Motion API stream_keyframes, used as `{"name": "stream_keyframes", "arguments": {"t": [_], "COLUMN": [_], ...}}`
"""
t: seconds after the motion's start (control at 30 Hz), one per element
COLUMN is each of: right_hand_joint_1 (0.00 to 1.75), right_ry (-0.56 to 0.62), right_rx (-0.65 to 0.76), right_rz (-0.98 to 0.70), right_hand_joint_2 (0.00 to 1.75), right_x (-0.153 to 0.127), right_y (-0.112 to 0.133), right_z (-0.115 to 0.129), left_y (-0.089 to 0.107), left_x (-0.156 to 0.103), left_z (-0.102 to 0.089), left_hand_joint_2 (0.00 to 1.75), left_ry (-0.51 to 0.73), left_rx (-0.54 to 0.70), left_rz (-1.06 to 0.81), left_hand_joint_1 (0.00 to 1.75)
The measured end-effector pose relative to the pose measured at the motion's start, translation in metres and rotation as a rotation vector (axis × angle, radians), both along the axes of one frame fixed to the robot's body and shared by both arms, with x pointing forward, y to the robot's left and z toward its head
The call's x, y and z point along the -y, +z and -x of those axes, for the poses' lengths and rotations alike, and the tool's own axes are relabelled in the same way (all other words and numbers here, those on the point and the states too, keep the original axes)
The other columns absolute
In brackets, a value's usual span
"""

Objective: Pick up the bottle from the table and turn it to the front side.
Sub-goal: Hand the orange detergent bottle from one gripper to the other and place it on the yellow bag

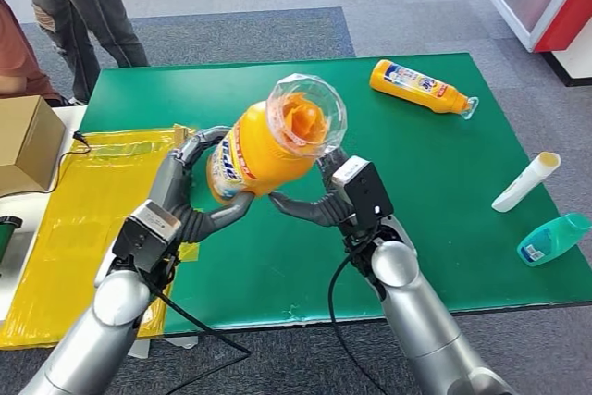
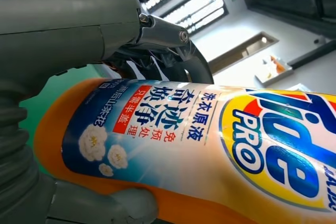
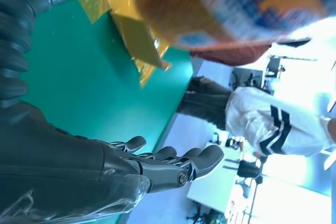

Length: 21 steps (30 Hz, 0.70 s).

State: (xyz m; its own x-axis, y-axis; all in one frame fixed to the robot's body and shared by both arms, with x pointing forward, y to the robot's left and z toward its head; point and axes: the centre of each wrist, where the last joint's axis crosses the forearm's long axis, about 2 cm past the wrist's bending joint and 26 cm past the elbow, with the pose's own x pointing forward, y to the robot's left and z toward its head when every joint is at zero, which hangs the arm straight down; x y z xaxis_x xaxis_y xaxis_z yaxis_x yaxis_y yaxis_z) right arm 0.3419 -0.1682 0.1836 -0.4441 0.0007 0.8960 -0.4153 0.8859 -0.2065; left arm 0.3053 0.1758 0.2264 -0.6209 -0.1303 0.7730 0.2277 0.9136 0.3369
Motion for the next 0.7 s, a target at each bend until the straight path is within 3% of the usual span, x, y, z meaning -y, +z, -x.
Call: {"name": "stream_keyframes", "arguments": {"t": [0.13, 0.33, 0.7], "right_hand_joint_1": [0.00, 0.00, 0.00], "right_ry": [-0.057, -0.112, -0.178], "right_rx": [-0.021, -0.028, 0.027], "right_rz": [0.002, -0.001, -0.027], "right_hand_joint_2": [1.75, 1.75, 1.75], "right_x": [0.011, 0.025, 0.046], "right_y": [-0.007, -0.011, 0.004], "right_z": [0.001, 0.003, 0.006], "left_y": [-0.004, -0.016, -0.050], "left_x": [-0.013, -0.030, -0.051], "left_z": [0.011, 0.031, 0.065], "left_hand_joint_2": [1.75, 1.75, 1.75], "left_ry": [0.291, 0.557, 0.825], "left_rx": [0.192, 0.330, 0.360], "left_rz": [-0.135, -0.293, -0.620], "left_hand_joint_1": [1.75, 1.75, 1.75]}}
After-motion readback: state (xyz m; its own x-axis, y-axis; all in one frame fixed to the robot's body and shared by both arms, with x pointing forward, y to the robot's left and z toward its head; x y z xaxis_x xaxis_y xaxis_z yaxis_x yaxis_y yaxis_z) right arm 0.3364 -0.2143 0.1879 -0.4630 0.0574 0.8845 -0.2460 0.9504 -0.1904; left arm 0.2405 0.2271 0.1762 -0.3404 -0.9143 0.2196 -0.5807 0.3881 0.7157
